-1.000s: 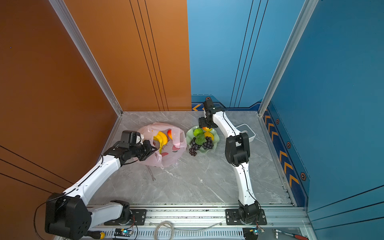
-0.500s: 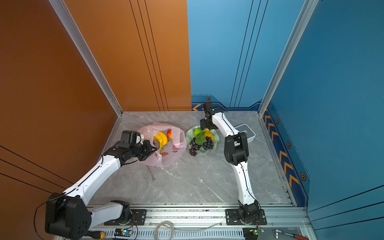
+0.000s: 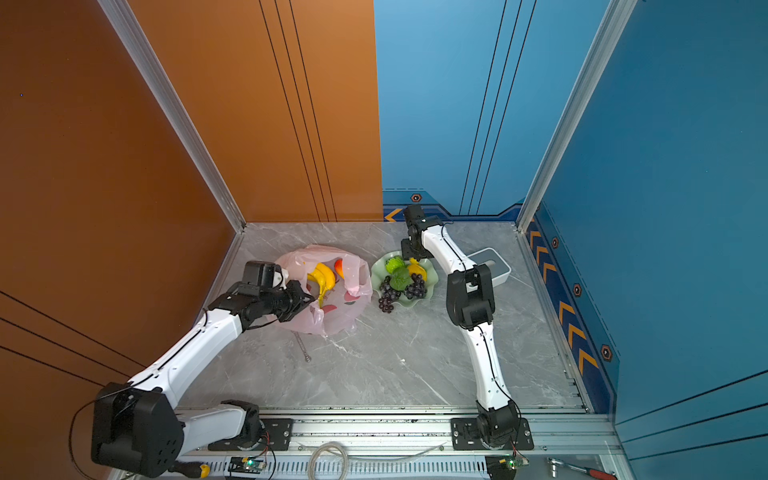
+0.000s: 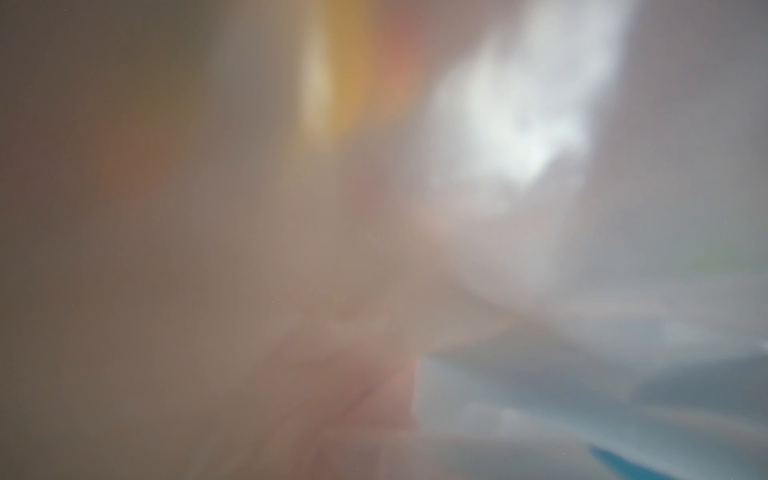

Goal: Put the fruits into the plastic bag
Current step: 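Lower the right gripper onto the red mango on the plate and grasp it, then lift the red mango off the plate with the right gripper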

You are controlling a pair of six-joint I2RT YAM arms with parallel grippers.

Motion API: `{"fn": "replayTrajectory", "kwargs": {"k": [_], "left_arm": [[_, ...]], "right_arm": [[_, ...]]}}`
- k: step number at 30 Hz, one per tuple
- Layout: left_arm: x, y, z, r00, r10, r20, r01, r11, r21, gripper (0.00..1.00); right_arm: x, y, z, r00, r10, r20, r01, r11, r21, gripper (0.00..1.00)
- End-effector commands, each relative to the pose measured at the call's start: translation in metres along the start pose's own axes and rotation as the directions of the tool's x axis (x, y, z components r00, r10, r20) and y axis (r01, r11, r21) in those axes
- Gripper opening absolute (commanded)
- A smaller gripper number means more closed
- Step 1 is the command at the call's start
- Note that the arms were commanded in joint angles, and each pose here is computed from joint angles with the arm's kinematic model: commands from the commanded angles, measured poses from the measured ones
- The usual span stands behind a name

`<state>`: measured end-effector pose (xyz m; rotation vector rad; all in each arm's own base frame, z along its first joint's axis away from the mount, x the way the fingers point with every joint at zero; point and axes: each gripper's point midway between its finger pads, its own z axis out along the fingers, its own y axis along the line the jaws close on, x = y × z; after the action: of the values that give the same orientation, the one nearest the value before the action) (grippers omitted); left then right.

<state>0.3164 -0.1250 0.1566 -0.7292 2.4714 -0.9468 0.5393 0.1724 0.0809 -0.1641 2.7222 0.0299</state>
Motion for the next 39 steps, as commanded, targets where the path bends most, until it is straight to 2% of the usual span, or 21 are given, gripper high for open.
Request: {"fn": "replayTrajectory", "kwargs": {"k": [1, 8, 13, 14, 18, 19, 30, 39], "left_arm": [[-0.004, -0.006, -0.003, 1.000, 0.015, -0.002, -0.015, 1.000, 0.021, 0.00], [-0.003, -0.004, -0.003, 1.000, 0.012, -0.001, -0.012, 1.000, 0.023, 0.00], [-0.001, -0.003, -0.004, 1.000, 0.010, 0.000, -0.010, 1.000, 0.025, 0.00], [-0.001, -0.002, -0.004, 1.000, 0.009, 0.000, -0.009, 1.000, 0.024, 0.00], [-0.001, -0.003, -0.004, 1.000, 0.009, 0.002, -0.009, 1.000, 0.026, 0.00], [-0.001, -0.002, -0.004, 1.000, 0.009, 0.001, -0.009, 1.000, 0.025, 0.00], [0.000, -0.002, -0.005, 1.000, 0.010, 0.006, -0.010, 1.000, 0.024, 0.00], [0.000, -0.001, -0.005, 1.000, 0.009, 0.004, -0.009, 1.000, 0.024, 0.00]], "right_arm": [[0.004, 0.008, -0.005, 0.999, -0.044, -0.011, 0.045, 0.999, 0.018, 0.64], [0.005, 0.013, -0.010, 0.998, -0.067, -0.003, 0.067, 0.997, 0.038, 0.51], [0.007, 0.011, -0.013, 0.997, -0.073, -0.005, 0.073, 0.996, 0.054, 0.49], [0.008, 0.010, -0.014, 0.997, -0.073, -0.005, 0.074, 0.996, 0.057, 0.45], [0.007, 0.007, -0.019, 0.997, -0.075, 0.004, 0.075, 0.995, 0.070, 0.43], [0.007, 0.007, -0.020, 0.997, -0.076, 0.006, 0.075, 0.995, 0.071, 0.39], [-0.003, 0.008, -0.041, 0.996, -0.062, 0.070, 0.059, 0.997, 0.046, 0.37], [-0.005, 0.000, -0.056, 0.996, 0.011, 0.086, -0.010, 1.000, -0.020, 0.37]]}}
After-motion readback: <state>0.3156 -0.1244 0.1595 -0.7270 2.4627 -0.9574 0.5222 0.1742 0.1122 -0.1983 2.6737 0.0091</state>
